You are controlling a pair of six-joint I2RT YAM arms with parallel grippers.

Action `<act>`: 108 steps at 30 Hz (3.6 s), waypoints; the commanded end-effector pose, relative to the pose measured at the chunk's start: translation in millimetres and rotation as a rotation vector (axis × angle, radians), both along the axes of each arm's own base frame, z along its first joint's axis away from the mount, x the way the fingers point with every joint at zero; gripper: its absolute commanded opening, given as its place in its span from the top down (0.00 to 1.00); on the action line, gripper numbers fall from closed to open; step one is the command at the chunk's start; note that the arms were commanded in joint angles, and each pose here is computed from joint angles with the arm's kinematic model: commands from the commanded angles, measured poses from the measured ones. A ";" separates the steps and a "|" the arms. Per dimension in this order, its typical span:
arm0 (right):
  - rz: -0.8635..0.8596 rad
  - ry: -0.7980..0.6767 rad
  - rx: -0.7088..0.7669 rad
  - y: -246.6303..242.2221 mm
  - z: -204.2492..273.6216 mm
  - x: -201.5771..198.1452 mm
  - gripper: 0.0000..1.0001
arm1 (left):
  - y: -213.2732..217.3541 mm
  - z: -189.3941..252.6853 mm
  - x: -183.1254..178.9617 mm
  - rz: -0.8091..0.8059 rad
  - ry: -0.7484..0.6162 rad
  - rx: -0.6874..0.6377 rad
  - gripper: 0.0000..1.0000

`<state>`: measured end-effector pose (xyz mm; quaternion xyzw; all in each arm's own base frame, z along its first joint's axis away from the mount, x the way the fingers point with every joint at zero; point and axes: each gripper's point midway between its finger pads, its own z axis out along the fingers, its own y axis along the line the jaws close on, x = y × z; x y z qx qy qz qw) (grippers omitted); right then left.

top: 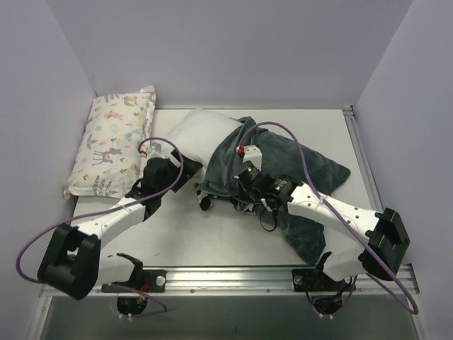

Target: Remove the pillowcase from the pillow

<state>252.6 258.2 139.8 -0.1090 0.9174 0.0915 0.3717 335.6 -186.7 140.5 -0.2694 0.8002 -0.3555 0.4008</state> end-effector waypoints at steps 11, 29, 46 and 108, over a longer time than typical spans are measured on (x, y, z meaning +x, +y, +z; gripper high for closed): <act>-0.227 -0.003 0.009 -110.3 7.7 -11.2 1.00 | 79.0 74.2 95.4 0.236 -0.218 -0.075 1.00; -0.402 -0.190 0.367 -189.5 148.7 3.4 1.00 | 166.4 199.2 36.1 0.372 -0.365 0.178 1.00; -0.122 -0.080 0.414 -115.0 170.0 64.5 1.00 | 35.0 237.1 -24.6 -0.006 -0.406 0.243 1.00; -0.043 -0.263 0.067 -40.7 138.2 61.9 0.00 | 14.4 6.3 53.5 -0.082 0.045 0.274 0.20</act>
